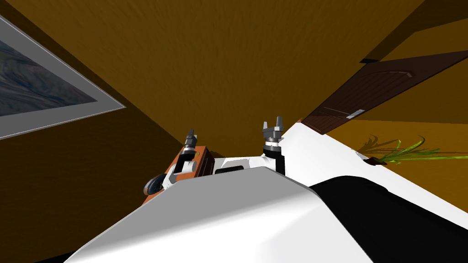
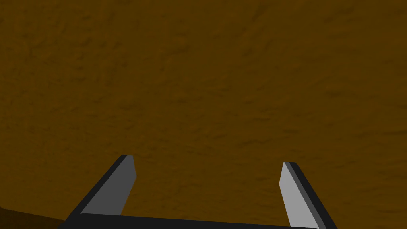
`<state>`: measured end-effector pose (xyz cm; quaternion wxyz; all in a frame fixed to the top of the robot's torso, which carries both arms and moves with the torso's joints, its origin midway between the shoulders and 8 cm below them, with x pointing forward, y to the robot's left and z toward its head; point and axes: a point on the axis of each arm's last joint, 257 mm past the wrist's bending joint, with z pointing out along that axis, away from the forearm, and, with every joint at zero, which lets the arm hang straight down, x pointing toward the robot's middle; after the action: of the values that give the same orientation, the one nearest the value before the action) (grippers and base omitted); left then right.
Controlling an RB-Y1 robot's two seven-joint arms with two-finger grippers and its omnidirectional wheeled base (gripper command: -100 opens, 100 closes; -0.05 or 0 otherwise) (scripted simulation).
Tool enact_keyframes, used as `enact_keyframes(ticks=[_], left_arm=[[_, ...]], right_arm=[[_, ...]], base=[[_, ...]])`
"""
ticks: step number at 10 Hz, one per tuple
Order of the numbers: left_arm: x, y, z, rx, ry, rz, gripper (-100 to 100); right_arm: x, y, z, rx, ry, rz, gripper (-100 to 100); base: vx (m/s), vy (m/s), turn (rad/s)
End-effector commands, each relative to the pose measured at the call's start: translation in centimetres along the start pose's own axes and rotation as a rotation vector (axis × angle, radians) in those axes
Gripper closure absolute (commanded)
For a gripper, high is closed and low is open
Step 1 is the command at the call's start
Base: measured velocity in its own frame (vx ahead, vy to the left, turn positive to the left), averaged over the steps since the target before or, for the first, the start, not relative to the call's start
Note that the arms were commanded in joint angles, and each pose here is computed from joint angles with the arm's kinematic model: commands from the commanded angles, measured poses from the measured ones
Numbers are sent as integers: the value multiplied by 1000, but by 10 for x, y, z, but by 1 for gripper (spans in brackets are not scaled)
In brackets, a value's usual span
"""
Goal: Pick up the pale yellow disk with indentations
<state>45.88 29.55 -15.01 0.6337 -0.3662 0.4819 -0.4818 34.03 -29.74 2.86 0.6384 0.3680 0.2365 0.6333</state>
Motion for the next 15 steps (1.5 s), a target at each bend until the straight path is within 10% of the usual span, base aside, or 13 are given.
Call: enact_keyframes(ticks=[1,15], left_arm=[[-2,25,6,-67,6,15,-100],[-45,200,-5,-553,13,72,-100]], right_arm=[[0,0,0,0,0,0,0],[0,0,0,0,0,0,0]], base=[[20,4,-2],[21,6,-3]])
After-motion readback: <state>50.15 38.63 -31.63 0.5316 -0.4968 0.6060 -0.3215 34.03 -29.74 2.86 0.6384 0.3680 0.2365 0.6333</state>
